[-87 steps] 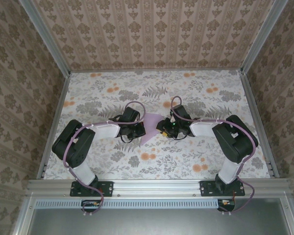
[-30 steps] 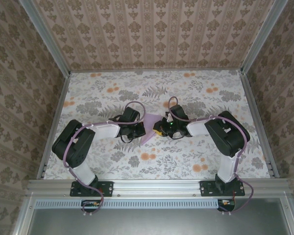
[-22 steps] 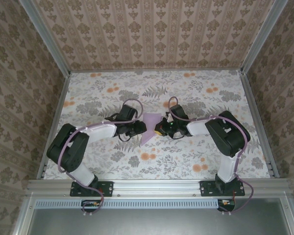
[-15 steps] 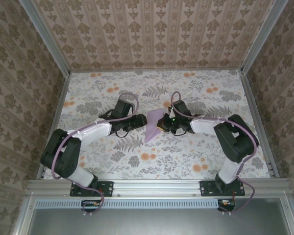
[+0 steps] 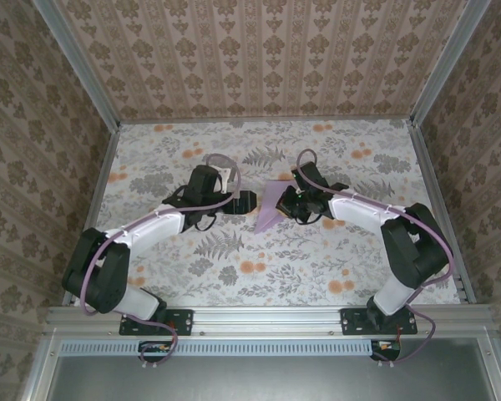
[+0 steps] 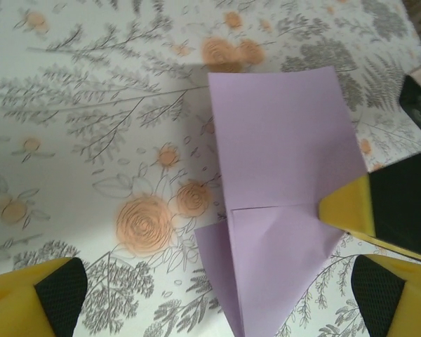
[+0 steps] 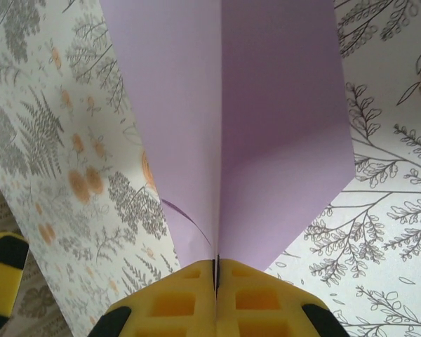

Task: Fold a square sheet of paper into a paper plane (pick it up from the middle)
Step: Fourth fold the wing at the center of the table.

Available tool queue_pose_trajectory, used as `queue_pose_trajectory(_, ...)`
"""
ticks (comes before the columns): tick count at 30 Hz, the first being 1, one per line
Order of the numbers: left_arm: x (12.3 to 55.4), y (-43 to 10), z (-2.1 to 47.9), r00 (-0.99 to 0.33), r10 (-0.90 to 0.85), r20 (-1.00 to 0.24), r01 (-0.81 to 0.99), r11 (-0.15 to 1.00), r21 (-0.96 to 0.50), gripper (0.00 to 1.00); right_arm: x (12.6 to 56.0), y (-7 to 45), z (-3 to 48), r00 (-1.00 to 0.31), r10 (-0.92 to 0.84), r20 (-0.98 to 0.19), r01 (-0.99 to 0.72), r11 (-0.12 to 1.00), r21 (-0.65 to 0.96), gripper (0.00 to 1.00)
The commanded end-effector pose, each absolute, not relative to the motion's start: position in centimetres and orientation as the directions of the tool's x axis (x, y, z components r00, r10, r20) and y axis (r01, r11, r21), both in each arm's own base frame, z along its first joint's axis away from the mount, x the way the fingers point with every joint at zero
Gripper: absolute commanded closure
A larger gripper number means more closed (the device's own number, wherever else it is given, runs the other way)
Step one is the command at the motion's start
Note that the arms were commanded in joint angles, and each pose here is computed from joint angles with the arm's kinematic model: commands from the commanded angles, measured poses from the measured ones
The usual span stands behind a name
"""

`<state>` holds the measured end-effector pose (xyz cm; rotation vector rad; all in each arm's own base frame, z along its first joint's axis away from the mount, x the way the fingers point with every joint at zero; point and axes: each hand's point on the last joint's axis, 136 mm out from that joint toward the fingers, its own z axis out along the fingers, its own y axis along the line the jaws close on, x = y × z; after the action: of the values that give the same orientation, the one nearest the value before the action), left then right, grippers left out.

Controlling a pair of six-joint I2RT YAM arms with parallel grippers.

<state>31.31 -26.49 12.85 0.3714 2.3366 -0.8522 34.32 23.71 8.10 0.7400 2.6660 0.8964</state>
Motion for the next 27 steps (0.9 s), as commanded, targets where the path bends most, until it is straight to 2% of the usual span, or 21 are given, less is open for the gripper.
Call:
queue_pose_trajectory(1, 31.1, -27.6, 14.5, -0.657, 0.088, -0.749, 0.594, 0.673, -0.442, 0.0, 34.7, 23.4, 7.4, -0.807, 0.589, -0.024, 0.479, 0.679, 0.556, 0.98)
queue_pose_trajectory(6, 30.8, -27.6, 15.4, -0.578, 0.115, -0.808, 0.66, 0.648, -0.38, 0.01, 36.1, 24.4, 8.2, -0.816, 0.577, -0.039, 0.475, 0.708, 0.523, 1.0)
queue_pose_trajectory(9, 30.5, -28.1, 14.9, -0.563, 0.138, -0.815, 0.682, 0.633, -0.365, 0.05, 35.3, 23.3, 7.7, -0.772, 0.635, -0.014, 0.554, 0.685, 0.473, 1.0)
queue_pose_trajectory(13, 29.8, -29.3, 14.4, -0.529, 0.185, -0.828, 0.715, 0.623, -0.318, 0.04, 34.0, 20.9, 8.2, -0.713, 0.701, 0.001, 0.644, 0.655, 0.397, 1.0)
queue_pose_trajectory(18, 29.2, -31.1, 12.9, -0.479, 0.274, -0.834, 0.76, 0.605, -0.238, 0.04, 32.8, 19.7, 8.5, -0.649, 0.761, 0.017, 0.71, 0.597, 0.375, 1.0)
queue_pose_trajectory(21, 28.9, -31.7, 12.8, -0.394, 0.254, -0.883, 0.796, 0.576, -0.189, 0.06, 33.1, 20.4, 8.7, -0.663, 0.748, 0.036, 0.699, 0.602, 0.386, 1.0)
queue_pose_trajectory(27, 29.0, -31.7, 11.9, -0.34, 0.315, -0.886, 0.821, 0.559, -0.116, 0.06, 34.3, 21.7, 9.5, -0.683, 0.728, 0.06, 0.681, 0.605, 0.413, 1.0)
